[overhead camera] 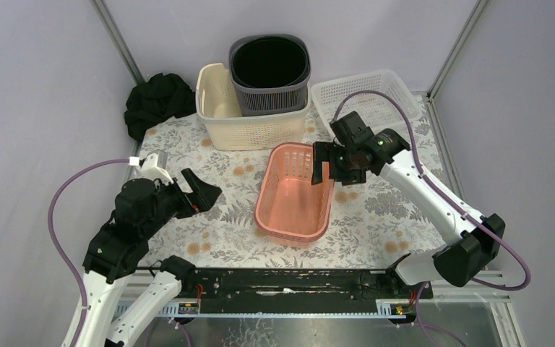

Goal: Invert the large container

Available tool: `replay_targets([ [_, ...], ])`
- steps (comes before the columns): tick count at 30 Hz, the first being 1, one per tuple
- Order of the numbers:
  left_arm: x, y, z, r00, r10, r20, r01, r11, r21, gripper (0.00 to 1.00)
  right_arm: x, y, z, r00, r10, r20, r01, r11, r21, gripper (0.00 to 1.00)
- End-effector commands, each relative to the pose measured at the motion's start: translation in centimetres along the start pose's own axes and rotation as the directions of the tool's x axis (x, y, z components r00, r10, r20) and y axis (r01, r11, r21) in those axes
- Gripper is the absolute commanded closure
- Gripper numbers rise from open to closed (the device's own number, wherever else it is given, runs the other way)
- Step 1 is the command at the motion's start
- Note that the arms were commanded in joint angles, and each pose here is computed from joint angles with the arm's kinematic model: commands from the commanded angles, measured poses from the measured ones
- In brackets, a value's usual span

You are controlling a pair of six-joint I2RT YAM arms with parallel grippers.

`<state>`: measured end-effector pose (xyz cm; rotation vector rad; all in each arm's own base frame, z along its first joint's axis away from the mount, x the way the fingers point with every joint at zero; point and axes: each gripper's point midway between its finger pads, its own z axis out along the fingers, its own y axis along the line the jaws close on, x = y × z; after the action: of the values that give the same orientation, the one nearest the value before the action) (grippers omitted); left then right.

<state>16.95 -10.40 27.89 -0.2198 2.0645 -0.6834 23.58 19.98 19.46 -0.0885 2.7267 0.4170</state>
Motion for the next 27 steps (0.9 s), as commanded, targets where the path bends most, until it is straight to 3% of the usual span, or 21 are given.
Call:
replay_targets([
  [1, -1.8, 0.1, -1.0, 0.998, 0.005, 0.069, -0.003, 0.999, -0.033, 0.00, -1.8, 1.7, -5.6, 0.991, -0.046, 0.123, 0.053, 0.997, -0.055, 0.00],
  [3, -2.8, -0.5, -1.2, 0.996, 0.020, 0.081, -0.017, 0.999, -0.028, 0.00, -2.3, 3.7, -7.8, 0.986, -0.045, 0.163, 0.072, 0.984, -0.163, 0.00],
  [5, -3.7, -1.1, -1.2, 0.996, 0.040, 0.078, -0.037, 0.999, -0.031, 0.00, -2.2, 7.4, -9.7, 0.984, -0.059, 0.166, 0.117, 0.924, -0.365, 0.01],
  [8, -4.7, -2.1, -1.0, 0.996, 0.066, 0.066, -0.064, 0.998, -0.021, 0.00, -1.5, 14.0, -11.9, 0.991, -0.083, 0.108, 0.135, 0.694, -0.707, 0.01],
  [11, -5.4, -2.9, -1.3, 0.995, 0.070, 0.073, -0.070, 0.998, 0.002, 0.00, -1.1, 17.2, -11.5, 0.993, -0.076, -0.091, -0.035, 0.547, -0.836, 0.01],
  [13, -5.7, -3.2, -1.6, 0.994, 0.073, 0.081, -0.074, 0.997, 0.010, 0.00, -2.2, 17.5, -9.5, 0.993, -0.026, -0.114, -0.076, 0.598, -0.798, 0.00],
  [18, -5.3, -3.4, -1.8, 0.996, 0.064, 0.070, -0.066, 0.997, 0.027, 0.00, -4.2, 15.9, -4.9, 1.000, 0.021, -0.009, -0.022, 0.843, -0.538, 0.01],
  [22, -4.9, -3.4, -1.9, 0.996, 0.060, 0.066, -0.063, 0.997, 0.040, 0.00, -3.9, 14.4, -1.7, 0.999, 0.042, 0.022, -0.030, 0.926, -0.375, 0.10],
  [27, -4.4, -2.9, -1.8, 0.997, 0.054, 0.052, -0.055, 0.998, 0.026, 0.00, -1.6, 14.8, 1.5, 0.999, 0.039, 0.020, -0.033, 0.969, -0.244, 0.16],
])
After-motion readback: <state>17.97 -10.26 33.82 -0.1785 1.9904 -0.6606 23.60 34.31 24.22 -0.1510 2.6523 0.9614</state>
